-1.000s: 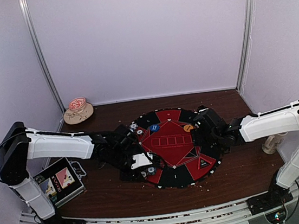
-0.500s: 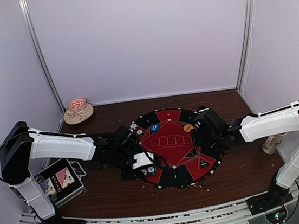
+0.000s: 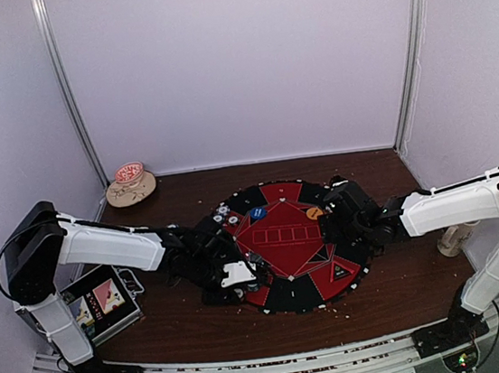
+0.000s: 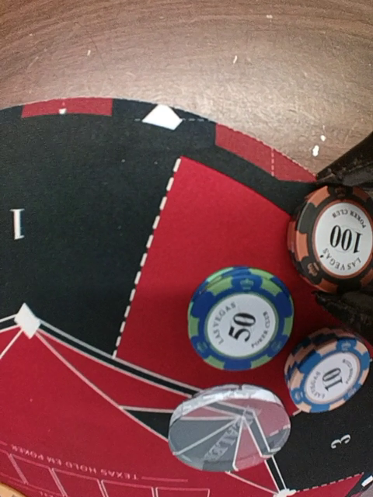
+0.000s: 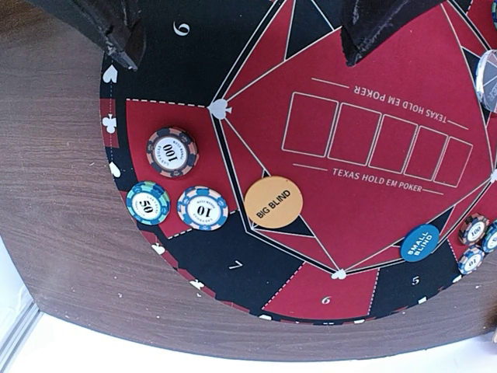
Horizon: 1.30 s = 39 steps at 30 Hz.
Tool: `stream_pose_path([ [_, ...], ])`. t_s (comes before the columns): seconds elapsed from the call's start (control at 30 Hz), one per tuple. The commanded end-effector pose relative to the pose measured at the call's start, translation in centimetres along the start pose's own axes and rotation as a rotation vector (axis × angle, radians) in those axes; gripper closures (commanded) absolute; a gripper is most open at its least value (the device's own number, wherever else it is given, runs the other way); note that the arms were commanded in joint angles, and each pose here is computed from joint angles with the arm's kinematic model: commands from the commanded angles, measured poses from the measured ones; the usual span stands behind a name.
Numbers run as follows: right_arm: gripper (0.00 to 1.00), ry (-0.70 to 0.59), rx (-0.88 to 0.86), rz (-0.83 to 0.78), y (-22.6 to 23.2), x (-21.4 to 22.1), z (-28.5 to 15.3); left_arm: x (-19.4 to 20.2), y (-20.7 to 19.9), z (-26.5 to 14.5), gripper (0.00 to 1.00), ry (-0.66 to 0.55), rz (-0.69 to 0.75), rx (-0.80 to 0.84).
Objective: Distribute texas hold em gaming equipment
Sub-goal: Place the pile of poker chips at the dealer area.
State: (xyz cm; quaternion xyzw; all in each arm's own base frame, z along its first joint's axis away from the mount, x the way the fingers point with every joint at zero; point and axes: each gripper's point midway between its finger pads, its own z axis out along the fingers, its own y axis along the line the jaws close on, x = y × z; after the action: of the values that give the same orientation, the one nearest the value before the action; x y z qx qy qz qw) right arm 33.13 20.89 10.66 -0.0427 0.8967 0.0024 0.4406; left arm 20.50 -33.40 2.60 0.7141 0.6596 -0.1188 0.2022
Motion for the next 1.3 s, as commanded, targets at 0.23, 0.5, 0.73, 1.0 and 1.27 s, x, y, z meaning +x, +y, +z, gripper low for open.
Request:
stream_pose_path([
  [0.23, 0.11, -0.023, 0.003, 0.0, -0.1, -0.5, -0.3, -0.6, 0.1, 0.5, 0.59, -0.01, 0.027, -0.017],
  [0.5, 0.12, -0.022, 0.004, 0.0, -0.2, -0.4, -0.4, -1.0, 0.5, 0.1, 0.49, -0.022, 0.025, -0.036],
  [0.73, 0.12, -0.023, 0.002, -0.001, -0.1, -0.5, -0.4, -1.4, 1.0, -0.8, 0.47, -0.036, 0.025, -0.067],
  [1.0, 0.12, -0.024, 0.002, -0.001, -0.2, -0.5, -0.4, -2.9, 1.6, -3.4, 0.39, -0.091, 0.04, -0.118],
  [1.27, 0.1, -0.021, -0.004, -0.007, -0.1, -0.5, -0.5, -3.7, 3.4, -8.1, 0.17, -0.132, 0.047, -0.268],
])
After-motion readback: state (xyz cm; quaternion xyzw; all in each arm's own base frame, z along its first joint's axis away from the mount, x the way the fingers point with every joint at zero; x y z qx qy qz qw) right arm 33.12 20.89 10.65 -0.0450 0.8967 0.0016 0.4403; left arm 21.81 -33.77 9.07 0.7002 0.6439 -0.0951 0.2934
